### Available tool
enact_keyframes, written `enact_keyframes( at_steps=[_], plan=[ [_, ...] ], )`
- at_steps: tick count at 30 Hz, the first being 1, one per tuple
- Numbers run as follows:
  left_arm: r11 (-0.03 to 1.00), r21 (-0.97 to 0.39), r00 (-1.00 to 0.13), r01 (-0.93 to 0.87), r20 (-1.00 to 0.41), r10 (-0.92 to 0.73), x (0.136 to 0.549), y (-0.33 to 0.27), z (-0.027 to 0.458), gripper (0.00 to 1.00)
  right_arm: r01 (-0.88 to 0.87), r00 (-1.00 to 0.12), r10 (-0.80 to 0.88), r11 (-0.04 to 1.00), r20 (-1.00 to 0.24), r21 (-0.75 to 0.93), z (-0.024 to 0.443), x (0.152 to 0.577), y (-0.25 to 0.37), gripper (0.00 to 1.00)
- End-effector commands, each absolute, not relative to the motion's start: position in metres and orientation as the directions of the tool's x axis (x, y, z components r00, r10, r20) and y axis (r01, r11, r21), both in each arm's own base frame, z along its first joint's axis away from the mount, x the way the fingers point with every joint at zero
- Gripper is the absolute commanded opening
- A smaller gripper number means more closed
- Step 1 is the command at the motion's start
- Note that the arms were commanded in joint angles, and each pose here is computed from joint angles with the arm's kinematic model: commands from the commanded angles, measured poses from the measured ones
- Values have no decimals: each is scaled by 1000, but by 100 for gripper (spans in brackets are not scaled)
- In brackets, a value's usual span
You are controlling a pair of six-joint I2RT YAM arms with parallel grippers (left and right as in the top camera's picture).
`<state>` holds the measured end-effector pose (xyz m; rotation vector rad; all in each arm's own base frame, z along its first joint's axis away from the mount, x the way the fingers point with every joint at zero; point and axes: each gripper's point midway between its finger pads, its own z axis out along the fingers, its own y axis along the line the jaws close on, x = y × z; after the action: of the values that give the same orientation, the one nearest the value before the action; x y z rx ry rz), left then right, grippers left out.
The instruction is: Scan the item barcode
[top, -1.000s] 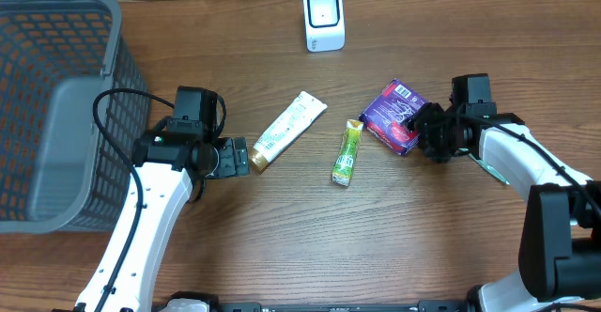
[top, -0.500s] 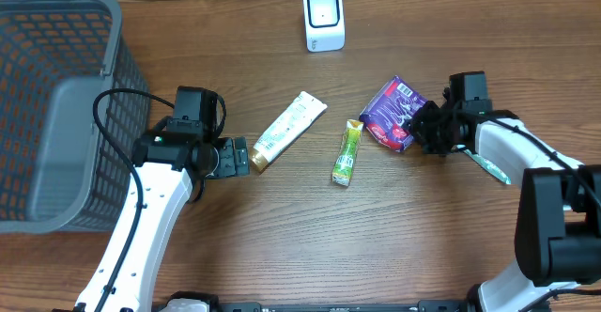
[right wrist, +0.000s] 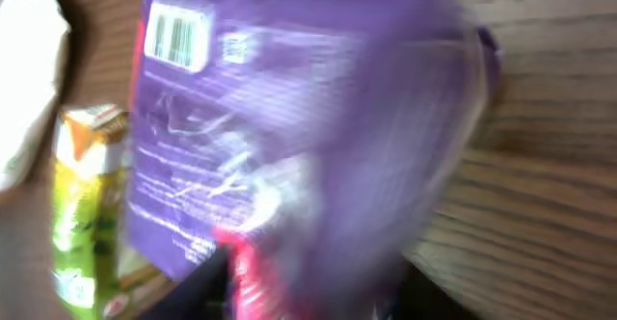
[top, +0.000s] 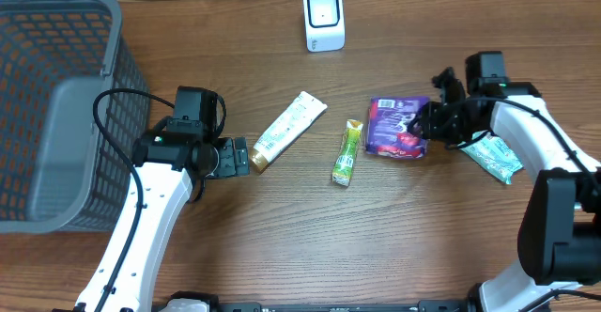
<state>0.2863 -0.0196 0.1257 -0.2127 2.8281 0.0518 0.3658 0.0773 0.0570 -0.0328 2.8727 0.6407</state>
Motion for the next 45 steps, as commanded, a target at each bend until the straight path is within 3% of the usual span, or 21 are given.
enact_keyframes(
  at_steps=[1, 7, 10, 12, 21, 23, 27, 29, 33, 45],
  plan=[
    [986, 18, -942, -163, -300, -150, 286, -20, 124, 100, -109, -969, -23, 932, -245, 344, 63, 372, 68, 65],
    [986, 18, -942, -163, -300, -150, 286, -20, 124, 100, 48, -967, 158, 885, -202, 462, 58, 374, 60, 68],
    [986, 18, -942, -163, -300, -150, 286, -20, 124, 100, 159, -952, 284, 783, -117, 601, 49, 365, 63, 67],
    [986, 18, -942, -163, -300, -150, 286, -20, 124, 99, 152, -954, 287, 722, -92, 675, 45, 356, 75, 67],
    [986, 18, -942, -163, -300, -150, 286, -20, 124, 100, 232, -931, 364, 664, -36, 710, 16, 339, 82, 67],
    [986, 18, -942, -163, -300, -150, 286, -20, 124, 100, 248, -922, 386, 653, -33, 716, 13, 339, 82, 63],
    [986, 18, -942, -163, -300, -150, 286, -20, 124, 100, 242, -917, 396, 648, -49, 722, 12, 342, 81, 30],
    [986, 18, -942, -163, -300, -150, 286, -20, 124, 100, 239, -918, 394, 641, -46, 730, 14, 343, 82, 22],
    [986, 18, -942, -163, -300, -150, 286, -20, 124, 100, 199, -930, 364, 606, -46, 770, 37, 347, 90, 13],
    [986, 18, -942, -163, -300, -150, 286, -20, 124, 100, -69, -939, 197, 694, -281, 717, 194, 358, 93, 10]
  ],
)
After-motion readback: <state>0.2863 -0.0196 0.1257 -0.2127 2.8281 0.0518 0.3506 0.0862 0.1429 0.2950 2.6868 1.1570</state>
